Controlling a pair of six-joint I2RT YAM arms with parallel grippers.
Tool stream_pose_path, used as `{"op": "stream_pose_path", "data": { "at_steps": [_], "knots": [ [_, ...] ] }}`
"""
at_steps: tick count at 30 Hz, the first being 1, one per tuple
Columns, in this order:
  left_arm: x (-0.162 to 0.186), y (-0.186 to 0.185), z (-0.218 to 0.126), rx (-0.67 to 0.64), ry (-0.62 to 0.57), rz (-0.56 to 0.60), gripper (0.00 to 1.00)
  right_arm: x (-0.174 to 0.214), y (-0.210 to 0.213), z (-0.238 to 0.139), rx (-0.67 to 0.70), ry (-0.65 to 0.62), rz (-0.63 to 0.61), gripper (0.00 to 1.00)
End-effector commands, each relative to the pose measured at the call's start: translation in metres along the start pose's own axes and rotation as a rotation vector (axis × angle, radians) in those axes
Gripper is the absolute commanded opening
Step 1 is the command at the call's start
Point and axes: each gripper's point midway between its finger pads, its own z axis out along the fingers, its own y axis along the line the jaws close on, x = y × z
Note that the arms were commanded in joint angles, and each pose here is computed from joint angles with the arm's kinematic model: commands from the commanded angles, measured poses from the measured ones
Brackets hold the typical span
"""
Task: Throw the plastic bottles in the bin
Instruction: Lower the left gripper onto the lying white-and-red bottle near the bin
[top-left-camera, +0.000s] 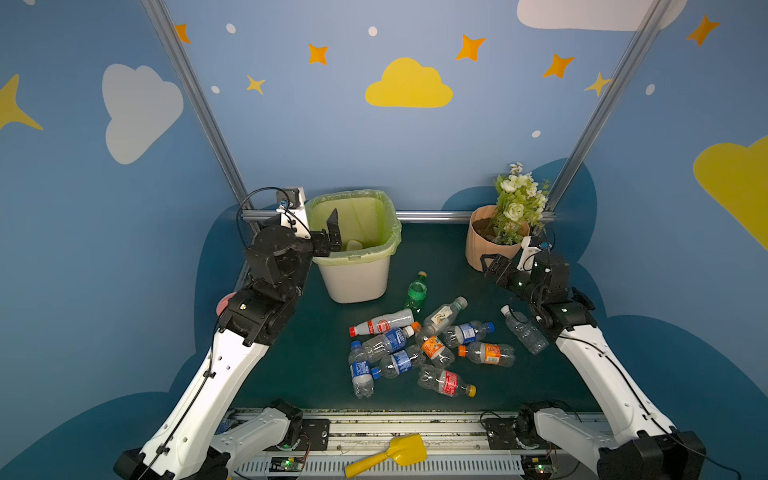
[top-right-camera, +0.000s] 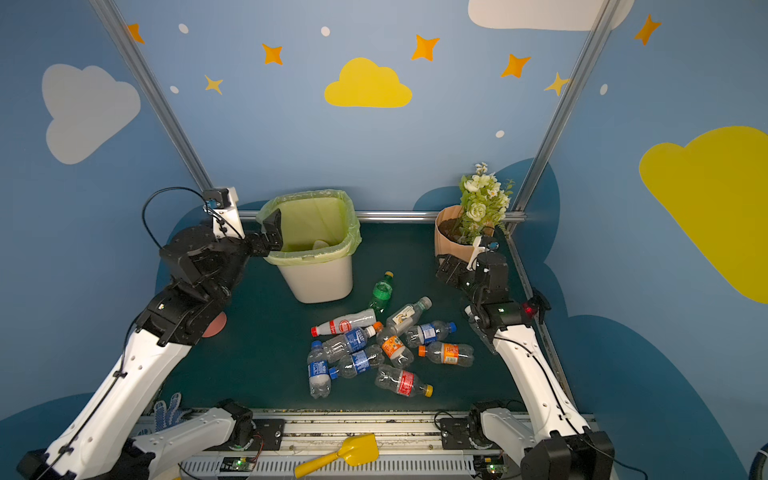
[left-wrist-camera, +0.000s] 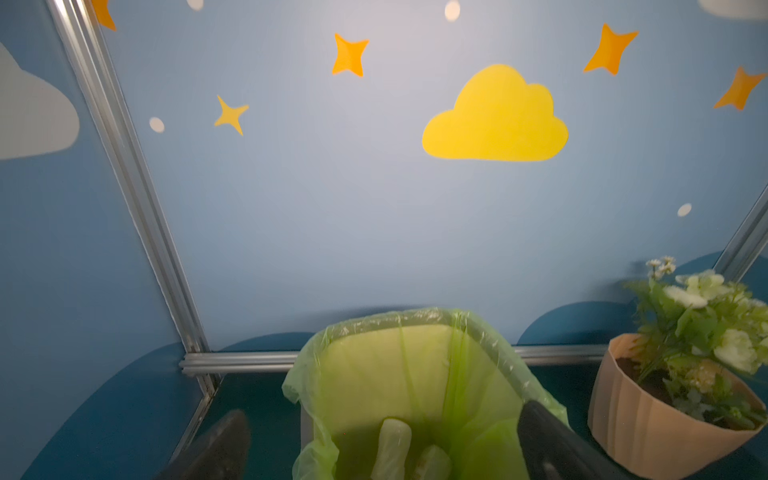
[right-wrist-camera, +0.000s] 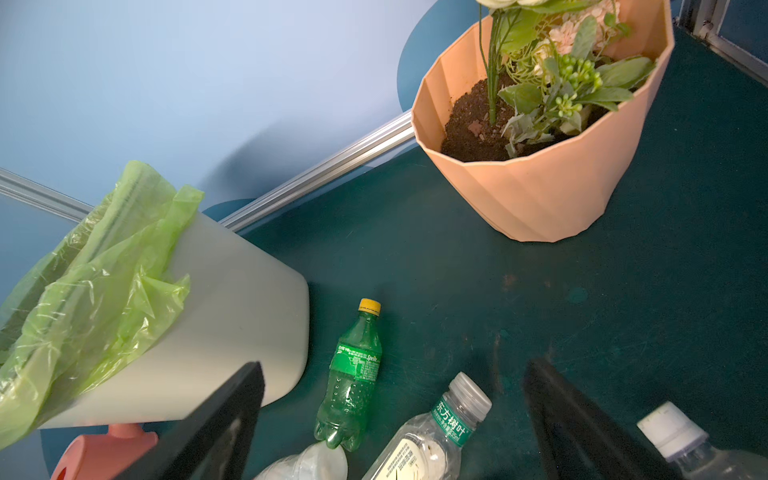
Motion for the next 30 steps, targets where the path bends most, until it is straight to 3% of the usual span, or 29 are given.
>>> {"op": "stream_pose_path", "data": {
  "at_steps": [1,6,12,17,30],
  "knots": [
    [0.015,-0.002,-0.006,0.033,0.057,0.021,1.00,0.001,-0.003,0.002,0.006,0.000,0.008,0.97],
    [0.061,-0.023,-0.008,0.140,0.221,0.115,1.00,0.002,-0.005,0.003,0.014,0.006,0.015,0.97],
    [0.117,-0.076,-0.021,0.313,0.374,0.348,1.00,0.005,-0.009,0.005,0.027,0.015,0.028,0.97],
    [0.169,-0.109,-0.031,0.465,0.539,0.477,1.00,0.006,-0.014,0.003,0.048,0.018,0.026,0.97],
    [0.269,-0.121,-0.028,0.535,0.870,0.693,0.96,0.007,-0.025,0.001,0.080,0.013,0.043,0.97]
  ]
}}
